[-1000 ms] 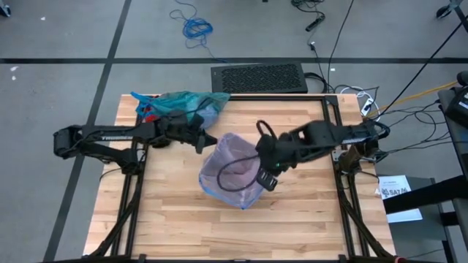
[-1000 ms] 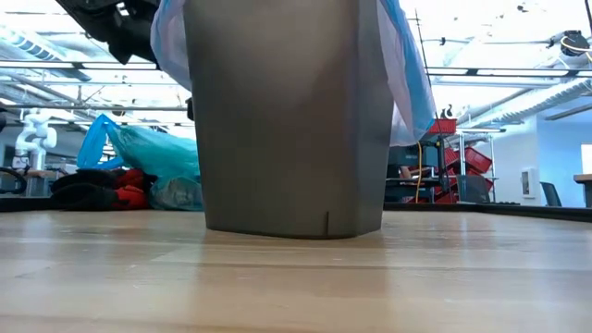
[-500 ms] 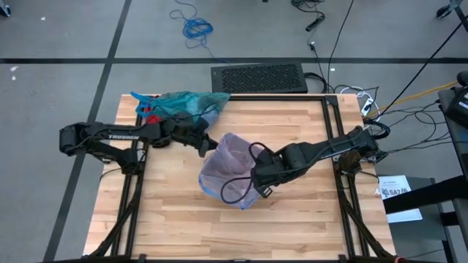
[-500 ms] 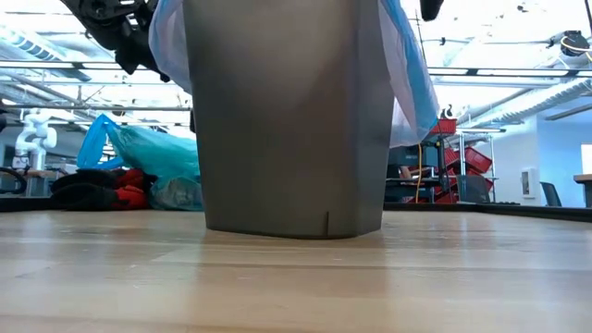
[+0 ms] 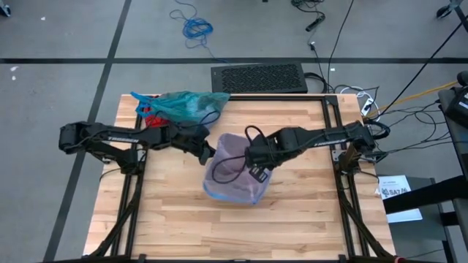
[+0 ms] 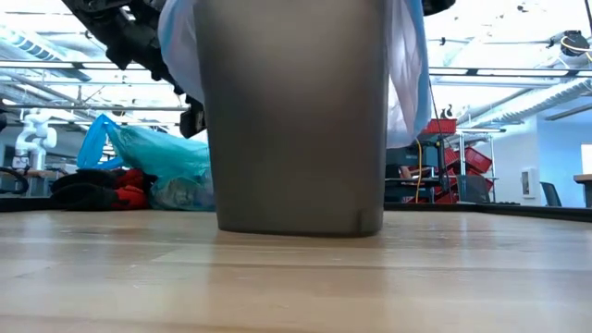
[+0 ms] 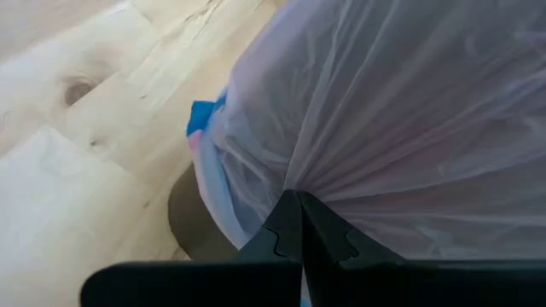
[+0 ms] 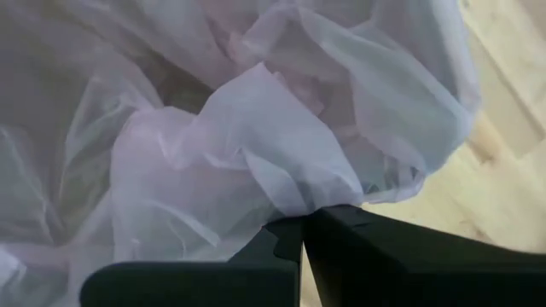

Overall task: Place trash/remove bag and relplace
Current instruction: Insert the new pink trash bag into the black trash bin, then return to Home Position

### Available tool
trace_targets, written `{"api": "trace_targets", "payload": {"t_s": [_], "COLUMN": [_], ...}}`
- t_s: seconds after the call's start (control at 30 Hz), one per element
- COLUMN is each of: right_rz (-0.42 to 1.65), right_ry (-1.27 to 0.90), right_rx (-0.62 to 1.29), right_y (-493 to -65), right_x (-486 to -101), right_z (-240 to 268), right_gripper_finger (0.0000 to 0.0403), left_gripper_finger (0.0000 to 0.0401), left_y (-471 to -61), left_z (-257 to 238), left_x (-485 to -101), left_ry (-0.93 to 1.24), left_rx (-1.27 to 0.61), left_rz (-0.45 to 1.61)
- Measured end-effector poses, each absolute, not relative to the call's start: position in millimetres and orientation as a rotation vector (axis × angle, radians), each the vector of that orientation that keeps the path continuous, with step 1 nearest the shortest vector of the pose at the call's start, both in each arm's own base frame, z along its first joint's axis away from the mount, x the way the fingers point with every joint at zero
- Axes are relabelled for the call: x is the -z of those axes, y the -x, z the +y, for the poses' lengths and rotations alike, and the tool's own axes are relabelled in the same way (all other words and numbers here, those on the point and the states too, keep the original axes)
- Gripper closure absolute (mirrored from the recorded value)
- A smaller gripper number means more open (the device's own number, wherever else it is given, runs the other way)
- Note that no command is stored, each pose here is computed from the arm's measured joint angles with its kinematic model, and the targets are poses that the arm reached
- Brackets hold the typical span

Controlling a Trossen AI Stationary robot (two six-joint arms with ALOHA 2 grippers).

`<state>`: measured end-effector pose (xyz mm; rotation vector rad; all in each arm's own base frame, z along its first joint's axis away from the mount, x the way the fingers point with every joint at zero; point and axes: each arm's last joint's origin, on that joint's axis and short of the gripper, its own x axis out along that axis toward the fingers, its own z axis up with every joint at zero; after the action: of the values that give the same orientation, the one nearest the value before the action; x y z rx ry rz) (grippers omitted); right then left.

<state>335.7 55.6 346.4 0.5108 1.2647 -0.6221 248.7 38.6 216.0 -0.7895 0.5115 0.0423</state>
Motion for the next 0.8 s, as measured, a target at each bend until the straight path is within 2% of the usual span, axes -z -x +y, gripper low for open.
{"api": "trace_targets", "payload": {"t_s": [0.5,0.8], "right_rz": [1.304,1.292], "right_ry": [-0.368,-0.312], "right_rx": [0.559,0.532], "right_y": [-330,-312], "right_x": [-353,-367], "right_z": [33,26], "right_gripper_finger": [0.0403,0.0403], "left_gripper_finger": [0.0401,0.0401], "left_y": [-213,-198], "left_z": [34,29], "left_x": [-251,-252], "left_ry": [0.762,0.766], "left_rx": [-0.168,-0.192], "left_rz": [0.403,0.47]}}
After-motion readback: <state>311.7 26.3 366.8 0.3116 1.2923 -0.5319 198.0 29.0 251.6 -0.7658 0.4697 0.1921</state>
